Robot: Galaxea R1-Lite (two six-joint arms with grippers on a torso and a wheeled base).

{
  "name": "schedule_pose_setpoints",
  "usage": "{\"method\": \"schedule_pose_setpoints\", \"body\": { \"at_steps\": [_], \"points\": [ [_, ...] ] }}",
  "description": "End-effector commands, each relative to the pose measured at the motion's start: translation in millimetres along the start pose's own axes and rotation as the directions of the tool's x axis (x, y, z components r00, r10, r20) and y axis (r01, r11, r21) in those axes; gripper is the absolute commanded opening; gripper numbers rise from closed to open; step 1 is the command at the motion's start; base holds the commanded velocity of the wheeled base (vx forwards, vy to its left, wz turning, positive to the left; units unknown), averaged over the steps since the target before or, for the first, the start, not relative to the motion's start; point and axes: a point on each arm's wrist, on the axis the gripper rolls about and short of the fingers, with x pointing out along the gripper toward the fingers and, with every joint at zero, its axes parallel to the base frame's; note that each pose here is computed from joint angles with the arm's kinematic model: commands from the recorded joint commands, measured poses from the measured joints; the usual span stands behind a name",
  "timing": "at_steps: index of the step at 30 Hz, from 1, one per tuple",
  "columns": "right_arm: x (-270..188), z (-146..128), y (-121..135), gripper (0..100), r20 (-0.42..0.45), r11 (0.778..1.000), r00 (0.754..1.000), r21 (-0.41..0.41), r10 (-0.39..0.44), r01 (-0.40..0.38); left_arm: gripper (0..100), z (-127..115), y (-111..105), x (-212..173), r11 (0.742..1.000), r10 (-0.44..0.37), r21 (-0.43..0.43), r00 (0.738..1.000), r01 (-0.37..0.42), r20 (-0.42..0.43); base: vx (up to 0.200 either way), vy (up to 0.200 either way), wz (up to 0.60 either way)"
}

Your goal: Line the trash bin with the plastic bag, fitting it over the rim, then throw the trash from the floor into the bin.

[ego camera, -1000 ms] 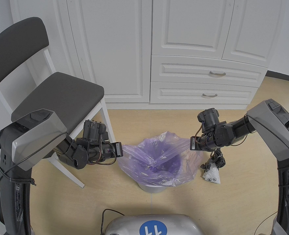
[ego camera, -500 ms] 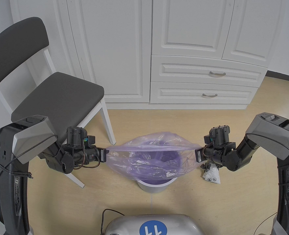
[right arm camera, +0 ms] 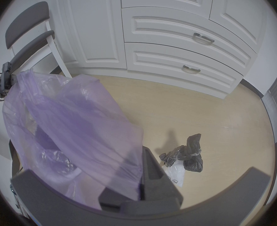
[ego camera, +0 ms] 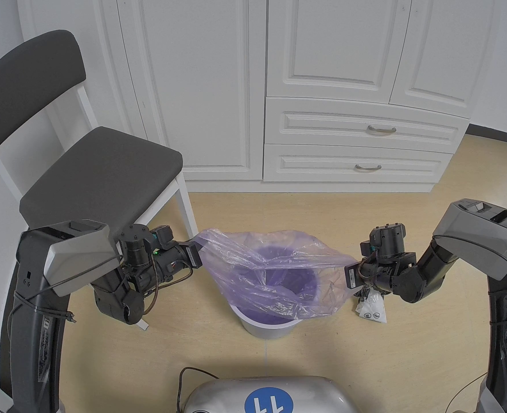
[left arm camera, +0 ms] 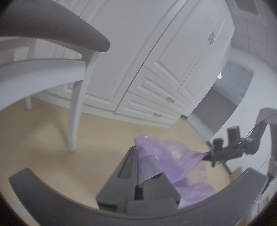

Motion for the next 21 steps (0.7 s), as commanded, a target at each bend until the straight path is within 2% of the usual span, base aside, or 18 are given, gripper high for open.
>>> {"method": "schedule_pose_setpoints", "body": {
  "at_steps": [1, 8, 12, 14, 15, 21],
  "points": [
    [-4.1, 11.3, -2.7, 0, 0.044, 1.0, 0.999, 0.017, -0.011, 0.01, 0, -26.7, 4.1, 7.0, 0.994, -0.054, -0.091, 0.999, 0.053, 0.0, 0.0, 0.0, 0.0],
    [2.8, 24.4, -2.7, 0, 0.094, 0.994, 0.995, 0.112, -0.017, 0.006, 0, -25.1, 7.7, 8.3, 0.994, -0.06, -0.096, 0.998, 0.061, 0.015, 0.0, 0.0, 0.0],
    [11.8, 28.3, -1.3, 0, 0.132, 0.988, 0.991, 0.156, -0.019, -0.002, 0, -35.3, 15.2, 8.6, 0.994, -0.061, -0.095, 0.998, 0.061, -0.006, 0.0, 0.0, 0.0],
    [12.6, 28.7, -1.2, 0, 0.138, 0.987, 0.99, 0.158, -0.019, -0.003, 0, -38.4, 17.0, 8.5, 0.994, -0.061, -0.094, 0.998, 0.059, -0.012, 0.0, 0.0, 0.0],
    [16.3, 28.3, -2.2, 0, 0.162, 0.986, 0.987, 0.168, -0.024, -0.004, 0, -49.5, 22.0, 11.7, 0.996, -0.059, -0.073, 0.998, 0.057, -0.026, 0.0, 0.0, 0.0],
    [19.4, 25.6, -2.3, 0, 0.162, 0.986, 0.987, 0.168, -0.019, -0.009, 0, -52.7, 23.2, 11.8, 0.997, -0.056, -0.056, 0.998, 0.053, -0.038, 0.0, 0.0, 0.0]
  ]
}}
